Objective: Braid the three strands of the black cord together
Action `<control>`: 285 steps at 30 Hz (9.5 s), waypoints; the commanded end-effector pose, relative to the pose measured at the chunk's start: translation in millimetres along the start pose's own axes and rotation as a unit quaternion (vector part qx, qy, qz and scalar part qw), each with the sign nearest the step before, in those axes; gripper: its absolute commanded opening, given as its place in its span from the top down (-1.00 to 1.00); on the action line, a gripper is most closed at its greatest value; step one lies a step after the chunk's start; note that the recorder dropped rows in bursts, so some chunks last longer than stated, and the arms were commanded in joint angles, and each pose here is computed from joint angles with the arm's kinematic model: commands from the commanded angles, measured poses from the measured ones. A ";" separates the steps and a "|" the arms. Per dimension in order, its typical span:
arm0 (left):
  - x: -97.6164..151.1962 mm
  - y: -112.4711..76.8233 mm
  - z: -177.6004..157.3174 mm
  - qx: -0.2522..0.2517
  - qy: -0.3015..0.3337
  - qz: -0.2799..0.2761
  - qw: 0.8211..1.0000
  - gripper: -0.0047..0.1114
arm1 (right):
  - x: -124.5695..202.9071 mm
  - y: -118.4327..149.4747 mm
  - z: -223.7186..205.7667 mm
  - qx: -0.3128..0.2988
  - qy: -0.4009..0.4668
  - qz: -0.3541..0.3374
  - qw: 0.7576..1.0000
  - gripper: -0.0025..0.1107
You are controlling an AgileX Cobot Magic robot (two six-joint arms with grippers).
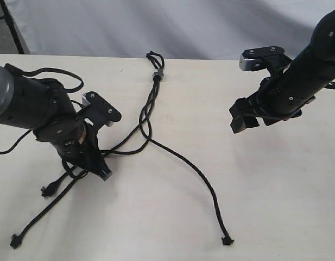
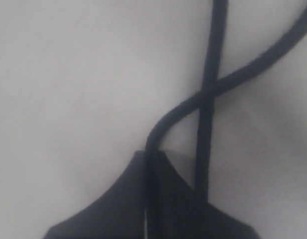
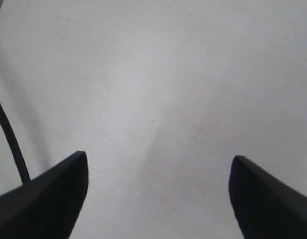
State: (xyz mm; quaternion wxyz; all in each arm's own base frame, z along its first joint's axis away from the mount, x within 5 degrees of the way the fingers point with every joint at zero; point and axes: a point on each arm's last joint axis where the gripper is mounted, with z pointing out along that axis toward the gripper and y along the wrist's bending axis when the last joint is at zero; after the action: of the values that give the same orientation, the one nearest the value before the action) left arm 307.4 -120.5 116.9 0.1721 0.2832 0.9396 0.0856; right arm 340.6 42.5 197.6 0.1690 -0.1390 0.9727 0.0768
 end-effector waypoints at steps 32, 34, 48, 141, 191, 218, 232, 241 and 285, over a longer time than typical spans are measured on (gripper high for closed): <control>22.9 -24.1 -49.5 0.075 -0.060 -0.084 0.992 0.92 | -2.3 -3.9 -0.4 0.010 -0.016 -0.004 1.000 -0.34; 25.9 -27.2 -41.1 0.079 -0.057 -0.082 0.992 0.92 | -2.2 -3.1 -0.4 0.006 -0.016 0.001 1.000 -0.34; 26.9 -17.4 -28.7 0.077 -0.053 -0.132 0.987 0.08 | 9.7 109.3 9.3 -0.078 0.055 -0.148 0.984 -0.34; 52.6 57.0 -70.7 0.028 -0.180 -0.283 0.942 0.08 | 35.6 134.5 83.2 0.016 0.184 -0.357 0.916 0.84; 33.7 -141.5 -50.8 0.130 -0.016 0.079 0.988 0.91 | -12.0 41.0 -55.7 0.123 -0.142 -0.137 0.973 -0.84; 32.2 -51.5 -13.0 0.071 -0.011 0.065 0.995 0.91 | -10.8 41.2 -55.3 0.121 -0.137 -0.133 0.974 -0.84; 22.0 -110.0 -50.4 0.099 -0.032 0.106 0.989 0.91 | -12.5 41.4 -55.8 0.121 -0.146 -0.134 0.973 -0.84; 11.6 -72.7 -50.2 0.087 -0.068 0.047 0.993 0.91 | -12.3 41.4 -55.7 0.121 -0.145 -0.131 0.973 -0.84; 39.4 14.0 -221.7 0.042 -0.458 -0.088 0.883 0.87 | -21.0 54.0 -90.7 0.068 -0.264 -0.066 0.960 0.90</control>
State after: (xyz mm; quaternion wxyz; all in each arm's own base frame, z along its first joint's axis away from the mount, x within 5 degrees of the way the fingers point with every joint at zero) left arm 209.6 -105.6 304.4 0.5536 0.2191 0.7970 -0.1014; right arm 313.6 81.9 290.8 0.4121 -0.1733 0.8940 0.0309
